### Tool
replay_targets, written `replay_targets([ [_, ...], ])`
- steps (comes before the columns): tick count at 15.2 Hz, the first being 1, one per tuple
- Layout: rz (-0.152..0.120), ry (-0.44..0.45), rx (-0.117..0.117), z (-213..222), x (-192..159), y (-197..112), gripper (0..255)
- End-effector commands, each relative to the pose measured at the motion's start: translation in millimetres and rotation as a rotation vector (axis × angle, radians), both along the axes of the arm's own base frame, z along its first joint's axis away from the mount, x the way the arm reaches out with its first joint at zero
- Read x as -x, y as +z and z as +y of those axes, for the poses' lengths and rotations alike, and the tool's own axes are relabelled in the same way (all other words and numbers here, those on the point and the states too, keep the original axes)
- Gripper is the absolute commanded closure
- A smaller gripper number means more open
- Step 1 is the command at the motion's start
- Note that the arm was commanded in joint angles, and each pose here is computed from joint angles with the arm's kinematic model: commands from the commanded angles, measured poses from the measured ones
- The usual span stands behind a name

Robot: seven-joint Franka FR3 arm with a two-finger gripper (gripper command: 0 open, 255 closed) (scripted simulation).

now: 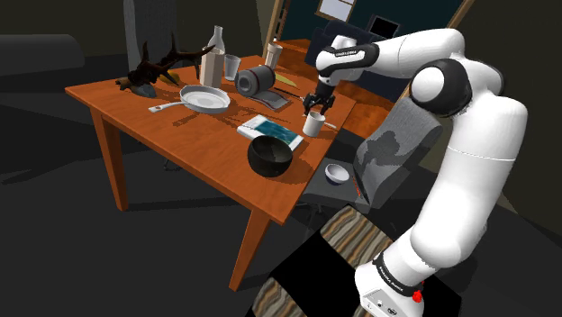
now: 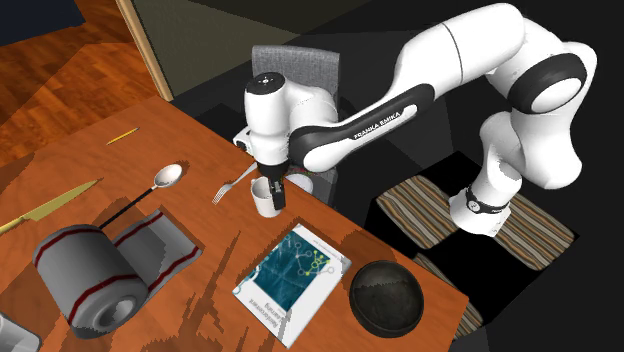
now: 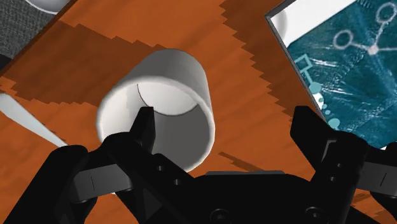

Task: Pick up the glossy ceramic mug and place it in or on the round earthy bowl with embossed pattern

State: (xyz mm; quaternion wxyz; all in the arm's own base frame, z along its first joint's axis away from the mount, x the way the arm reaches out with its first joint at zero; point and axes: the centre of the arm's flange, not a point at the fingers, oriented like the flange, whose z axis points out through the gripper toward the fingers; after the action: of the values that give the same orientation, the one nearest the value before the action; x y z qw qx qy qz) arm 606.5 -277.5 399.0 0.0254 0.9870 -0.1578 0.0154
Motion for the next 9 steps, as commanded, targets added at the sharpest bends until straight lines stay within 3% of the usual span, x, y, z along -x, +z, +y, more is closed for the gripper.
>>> replay_targets([
  [1,0.0,-0.006,0.004,-12,-16,-9,0],
  [9,0.0,-0.006,0.004,-14,-16,-49,0],
])
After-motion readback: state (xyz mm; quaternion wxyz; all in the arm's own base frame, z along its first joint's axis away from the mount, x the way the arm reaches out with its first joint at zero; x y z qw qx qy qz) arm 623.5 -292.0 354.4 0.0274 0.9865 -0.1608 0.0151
